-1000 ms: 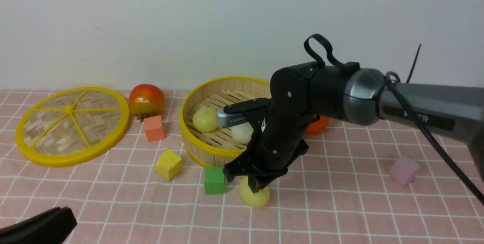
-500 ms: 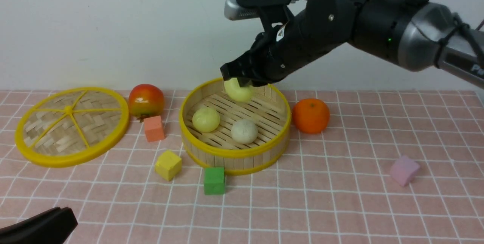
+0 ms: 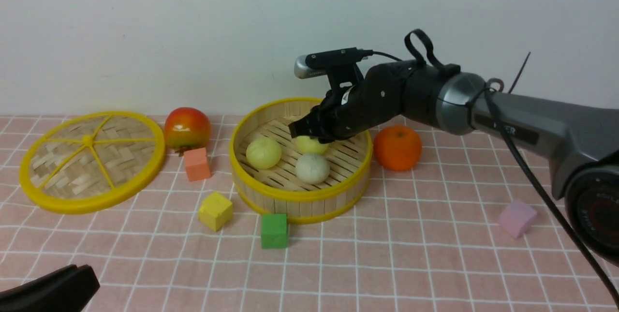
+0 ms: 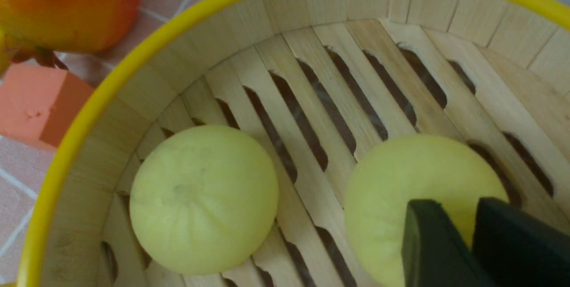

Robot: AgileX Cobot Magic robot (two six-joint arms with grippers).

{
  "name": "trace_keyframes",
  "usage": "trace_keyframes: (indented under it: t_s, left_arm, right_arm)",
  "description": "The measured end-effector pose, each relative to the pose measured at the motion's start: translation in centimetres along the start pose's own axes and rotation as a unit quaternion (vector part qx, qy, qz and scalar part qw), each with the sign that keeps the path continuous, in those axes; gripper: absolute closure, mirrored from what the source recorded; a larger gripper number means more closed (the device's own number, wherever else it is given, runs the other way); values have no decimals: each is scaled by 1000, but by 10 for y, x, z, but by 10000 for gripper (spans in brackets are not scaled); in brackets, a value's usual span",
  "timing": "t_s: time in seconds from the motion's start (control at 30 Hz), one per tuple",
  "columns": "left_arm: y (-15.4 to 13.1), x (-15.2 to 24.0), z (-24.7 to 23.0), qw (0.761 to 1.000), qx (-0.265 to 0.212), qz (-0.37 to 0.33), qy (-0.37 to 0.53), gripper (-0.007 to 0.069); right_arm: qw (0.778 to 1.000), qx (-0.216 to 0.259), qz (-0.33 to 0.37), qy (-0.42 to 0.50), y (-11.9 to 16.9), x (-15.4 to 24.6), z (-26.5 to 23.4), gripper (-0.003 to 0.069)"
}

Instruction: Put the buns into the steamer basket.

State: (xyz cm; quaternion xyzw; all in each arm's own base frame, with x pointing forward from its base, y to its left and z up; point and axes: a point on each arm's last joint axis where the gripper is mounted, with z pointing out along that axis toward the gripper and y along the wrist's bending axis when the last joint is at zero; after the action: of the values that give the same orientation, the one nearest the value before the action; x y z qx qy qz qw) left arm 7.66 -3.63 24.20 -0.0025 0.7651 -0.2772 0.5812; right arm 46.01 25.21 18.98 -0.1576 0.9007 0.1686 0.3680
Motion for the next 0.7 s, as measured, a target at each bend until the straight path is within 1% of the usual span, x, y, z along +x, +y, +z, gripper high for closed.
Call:
trace_keyframes:
  t_s: [0.03, 0.17, 0.23, 0.3, 0.37, 0.43, 0.47, 0.5, 0.53, 0.6, 0.67, 0.7]
  left_arm:
    - [0, 0, 0, 1000, 0, 0, 0, 477]
    - [0, 0, 0, 1000, 0, 0, 0, 471]
    - [0, 0, 0, 1000, 0, 0, 0, 470]
    - [0, 0, 0, 1000, 0, 0, 0, 468]
    - [0, 0, 0, 1000, 0, 0, 0, 466]
    - [0, 0, 0, 1000, 0, 0, 0, 467]
    - [0, 0, 0, 1000, 0, 0, 0, 467]
    - [0, 0, 0, 1000, 0, 0, 0, 463]
    - [0, 0, 0, 1000, 0, 0, 0, 463]
    - [0, 0, 0, 1000, 0, 0, 0, 461]
    - [0, 0, 0, 1000, 0, 0, 0, 460]
    - [0, 0, 0, 1000, 0, 0, 0, 460]
  right_arm:
    - [1000, 0, 0, 0, 0, 0, 0, 441]
    - [1000, 1, -4, -4, 0, -2, 0, 289]
    - [1000, 2, -7, 4, 1, -3, -5, 230]
    - [1000, 0, -13, 16, 4, -8, -19, 189]
    - [999, -2, -21, 31, 8, -18, -44, 173]
    - [998, -1, -37, 44, 15, -33, -88, 187]
    - [998, 0, -38, 43, 15, -33, -88, 194]
    - [997, 4, -49, 61, 20, -43, -132, 238]
    - [997, 6, -50, 63, 20, -44, -137, 246]
    - [993, 13, -60, 97, 25, -48, -196, 370]
    - [990, 17, -61, 123, 27, -43, -230, 489]
    - [990, 18, -58, 124, 28, -43, -234, 501]
